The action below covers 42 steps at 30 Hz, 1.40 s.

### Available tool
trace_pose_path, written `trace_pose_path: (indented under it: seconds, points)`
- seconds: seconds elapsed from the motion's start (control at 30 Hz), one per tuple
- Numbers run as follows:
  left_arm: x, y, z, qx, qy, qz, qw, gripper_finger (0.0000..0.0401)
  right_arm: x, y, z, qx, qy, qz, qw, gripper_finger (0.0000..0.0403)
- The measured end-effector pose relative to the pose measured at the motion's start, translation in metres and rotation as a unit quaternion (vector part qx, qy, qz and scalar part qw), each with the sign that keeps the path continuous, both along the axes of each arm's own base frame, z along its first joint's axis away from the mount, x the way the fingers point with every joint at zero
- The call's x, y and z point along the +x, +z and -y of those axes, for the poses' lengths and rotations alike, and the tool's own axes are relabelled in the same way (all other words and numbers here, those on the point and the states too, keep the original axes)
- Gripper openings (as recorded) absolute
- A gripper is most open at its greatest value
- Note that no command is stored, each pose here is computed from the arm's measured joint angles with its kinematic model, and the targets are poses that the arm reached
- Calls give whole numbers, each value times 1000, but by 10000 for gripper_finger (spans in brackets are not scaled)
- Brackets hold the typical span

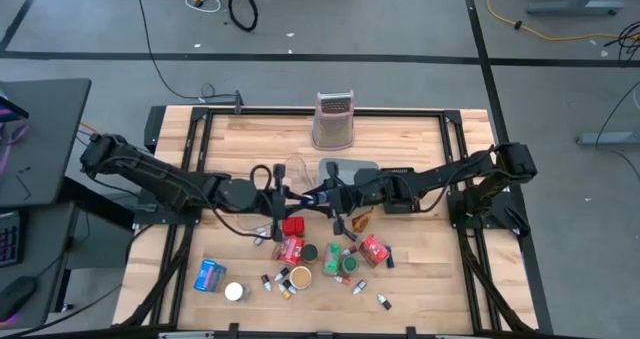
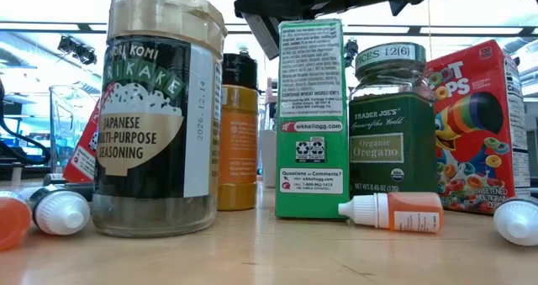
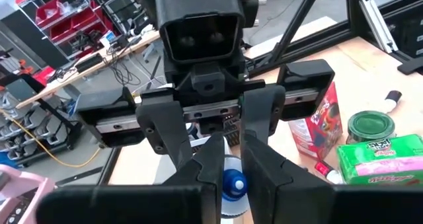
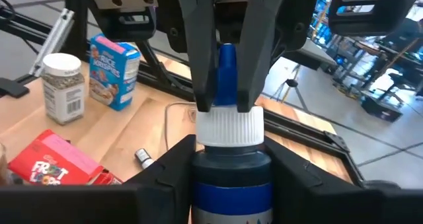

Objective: Pick & Place Kitchen Items
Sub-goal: Put the large blue food coloring bottle into the black basket

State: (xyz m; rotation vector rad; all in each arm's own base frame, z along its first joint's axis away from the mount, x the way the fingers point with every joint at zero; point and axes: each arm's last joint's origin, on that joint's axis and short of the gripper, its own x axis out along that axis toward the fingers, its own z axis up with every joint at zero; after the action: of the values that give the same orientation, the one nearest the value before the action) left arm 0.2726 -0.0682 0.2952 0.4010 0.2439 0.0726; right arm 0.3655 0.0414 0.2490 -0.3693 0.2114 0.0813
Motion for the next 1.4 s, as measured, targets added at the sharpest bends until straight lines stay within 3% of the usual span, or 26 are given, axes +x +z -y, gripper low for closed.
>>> trace_pose_path:
  seconds: [0.17, 0.37, 0.5, 0.73, 0.87, 1.07, 1.2, 1.4]
  points:
    - [0, 0, 0, -10, 7, 1, 1000, 60, 0, -1, 1, 6, -19, -4, 1000, 164]
    - [0, 2, -2, -20, 44, 13, 999, 116, -2, 0, 1, 44, -34, -13, 998, 141]
    - [0, 7, -4, -23, 82, 42, 995, 156, -11, 7, 2, 55, -91, -29, 994, 147]
    - [-2, 9, -2, -41, 98, 53, 993, 180, -56, 43, -5, 36, -212, -17, 976, 153]
    - [-3, 8, 2, -41, 89, 49, 994, 174, -92, 47, -10, 62, -257, 8, 964, 139]
    - [-5, 5, 9, -50, 78, 35, 995, 167, -147, 9, -9, 123, -345, 70, 928, 156]
    - [-6, 5, 11, -50, 73, 35, 995, 166, -170, -29, -6, 152, -366, 112, 912, 158]
    - [-6, 5, 12, -51, 73, 35, 995, 167, -191, -71, 0, 190, -339, 131, 912, 149]
